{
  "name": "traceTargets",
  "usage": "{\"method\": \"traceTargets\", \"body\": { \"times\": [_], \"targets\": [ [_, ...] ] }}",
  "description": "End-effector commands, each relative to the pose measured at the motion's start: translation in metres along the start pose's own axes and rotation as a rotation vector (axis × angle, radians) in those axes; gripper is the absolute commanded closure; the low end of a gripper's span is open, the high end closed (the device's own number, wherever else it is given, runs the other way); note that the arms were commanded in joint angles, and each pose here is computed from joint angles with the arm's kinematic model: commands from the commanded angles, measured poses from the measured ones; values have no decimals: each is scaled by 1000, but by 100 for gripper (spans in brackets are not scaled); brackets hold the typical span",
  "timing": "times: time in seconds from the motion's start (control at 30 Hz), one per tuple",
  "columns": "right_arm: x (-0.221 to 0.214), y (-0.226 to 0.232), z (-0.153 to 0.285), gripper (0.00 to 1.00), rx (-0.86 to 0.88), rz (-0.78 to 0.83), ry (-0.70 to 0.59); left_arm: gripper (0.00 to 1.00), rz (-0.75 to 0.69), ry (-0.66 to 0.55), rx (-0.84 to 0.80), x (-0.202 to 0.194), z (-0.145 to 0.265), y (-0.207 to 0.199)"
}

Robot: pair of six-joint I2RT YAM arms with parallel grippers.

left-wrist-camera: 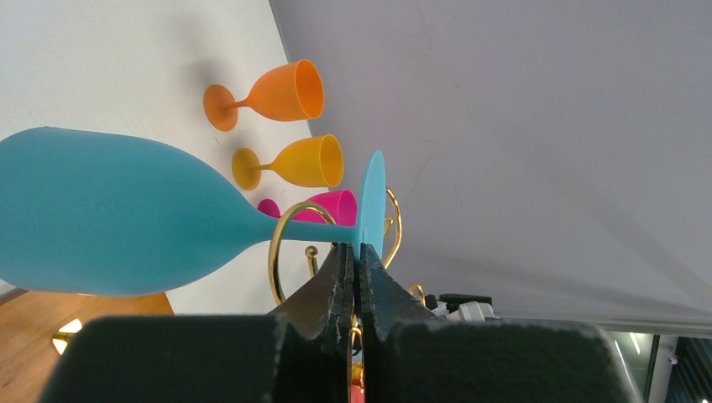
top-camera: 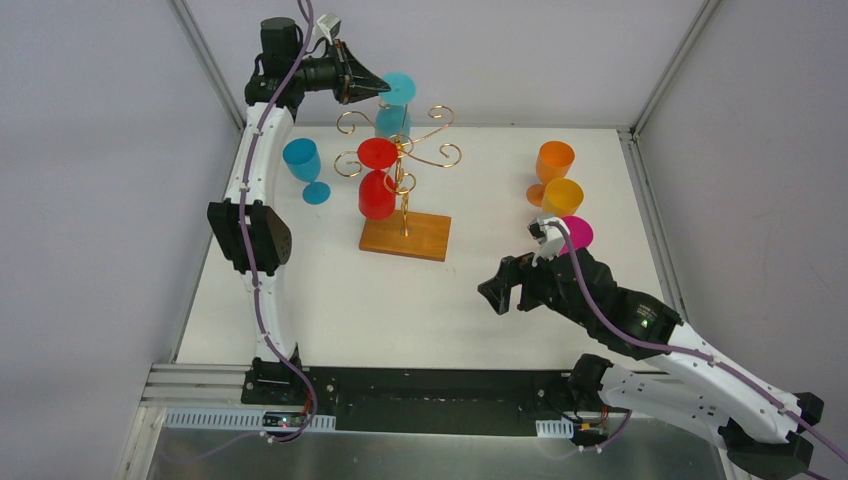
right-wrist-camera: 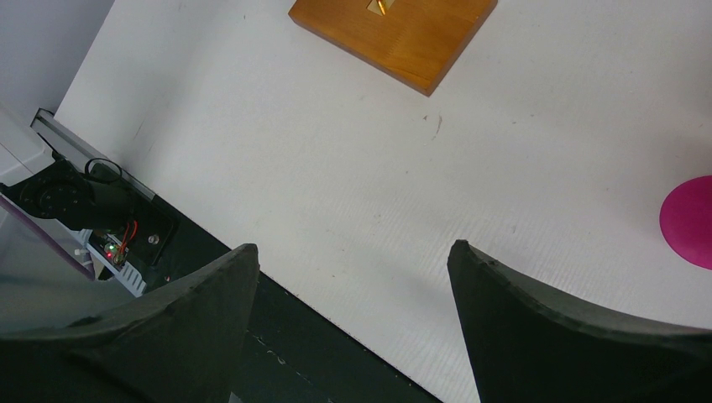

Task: Take the wine glass off the wine glass rack
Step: Pick up the wine glass from the wine rack.

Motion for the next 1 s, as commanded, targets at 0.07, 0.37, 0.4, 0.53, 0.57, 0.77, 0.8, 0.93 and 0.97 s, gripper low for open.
{"method": "traceTargets", "body": {
  "times": [0.07,0.37,0.4,0.53,0.57,0.77,0.8,0.93,0.97],
  "targets": [
    [2,1,0,13,12,-17,-33,100,-84,21,-51,-5,-4,-20],
    [3,2,-1,13,22,-24,-35,100,-123,54,-74,-17,-2,-32],
    [2,2,-2,13,21,-24,-34,100,-126,56,-74,-19,-1,-33],
    [3,4,-3,14,29,-30,-33,100,-136,62,-69,-26,4,-33],
    [3,4,-3,14,29,-32,-33,100,-142,61,-68,-29,5,-35],
    [4,7,-3,14,40,-43,-27,100,-168,64,-69,-38,13,-40],
    [4,7,-3,14,41,-45,-29,100,-171,63,-69,-39,13,-41],
    [5,8,-4,14,41,-46,-26,100,-176,60,-70,-41,16,-44],
    [5,8,-4,13,42,-47,-23,100,-180,57,-70,-41,17,-45]
  ]
}}
Point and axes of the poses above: each gripper's point midway between its finger pads, its own z axis back along the fingers, its own y axis along the line the jaws close on, x = y × z, the point moved 7 cm from there along z, back along the fingers, and after that the axes turned 3 degrees about z, right-handed, at the moved point
